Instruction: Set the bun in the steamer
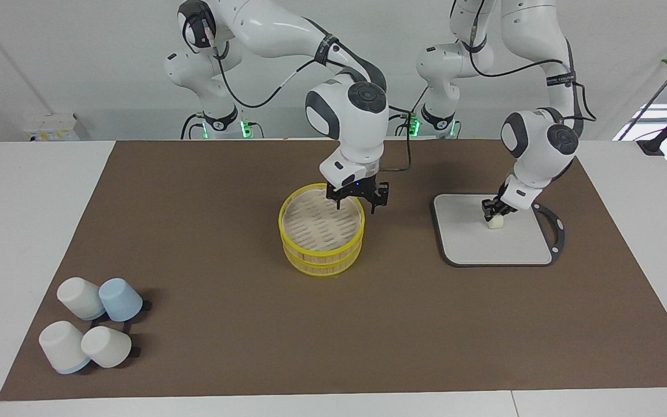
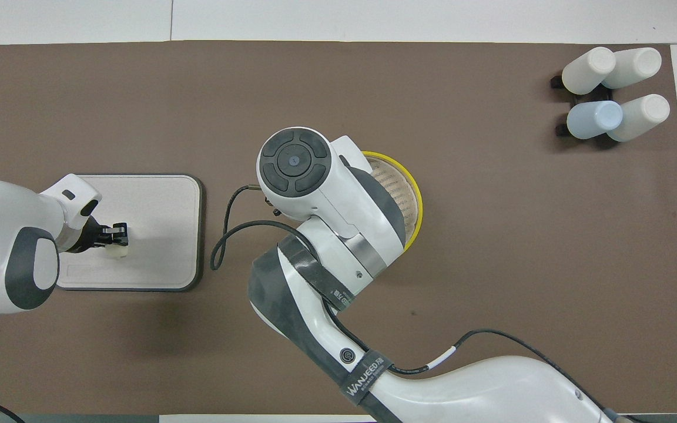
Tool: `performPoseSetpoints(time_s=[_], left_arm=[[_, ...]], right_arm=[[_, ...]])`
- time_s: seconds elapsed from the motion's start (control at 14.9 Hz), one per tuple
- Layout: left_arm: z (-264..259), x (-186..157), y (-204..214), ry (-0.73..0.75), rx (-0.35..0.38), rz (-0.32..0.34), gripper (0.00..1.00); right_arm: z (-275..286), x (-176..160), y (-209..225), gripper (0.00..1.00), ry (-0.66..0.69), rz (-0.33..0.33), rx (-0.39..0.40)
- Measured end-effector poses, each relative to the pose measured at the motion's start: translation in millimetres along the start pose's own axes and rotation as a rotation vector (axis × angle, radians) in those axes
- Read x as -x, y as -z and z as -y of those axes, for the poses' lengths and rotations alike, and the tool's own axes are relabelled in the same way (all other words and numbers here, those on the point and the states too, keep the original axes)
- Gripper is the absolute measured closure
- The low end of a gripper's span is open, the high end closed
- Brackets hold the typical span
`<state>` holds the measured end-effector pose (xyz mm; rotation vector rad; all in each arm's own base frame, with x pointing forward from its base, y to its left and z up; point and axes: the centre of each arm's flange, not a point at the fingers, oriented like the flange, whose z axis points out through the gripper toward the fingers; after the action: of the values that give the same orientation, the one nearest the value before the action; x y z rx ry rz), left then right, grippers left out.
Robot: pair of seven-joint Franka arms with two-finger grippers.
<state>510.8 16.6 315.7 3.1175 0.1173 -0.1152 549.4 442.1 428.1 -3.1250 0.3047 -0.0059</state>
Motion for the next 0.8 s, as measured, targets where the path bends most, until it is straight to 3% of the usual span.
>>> performPoseSetpoints(time_s=[0.27,0.54,0.6,0.67,0.8], left_arm=[[-7.0,-7.4,15.3,0.017,0.0,0.006,0.69],[-44.9,-18.4,57.3,0.059,-0.01,0.053,0.69],[-52.4,-19.9,67.9,0.066,-0.013,0.064,0.69],[-56.4,-21.2,77.9,0.07,-0.016,0.076,0.69],[-57.2,-23.7,96.9,0.074,-0.018,0.094,0.69]], right_arm=[[7.4,2.8,-15.3,0.1,-0.02,0.003,0.0],[10.9,2.5,-26.6,0.15,-0.034,-0.009,-0.016],[11.1,2.3,-27.0,0.22,-0.036,-0.011,-0.019],[11.6,1.9,-27.1,0.22,-0.037,-0.016,-0.026],[11.7,1.9,-28.3,0.4,-0.037,-0.018,-0.028]])
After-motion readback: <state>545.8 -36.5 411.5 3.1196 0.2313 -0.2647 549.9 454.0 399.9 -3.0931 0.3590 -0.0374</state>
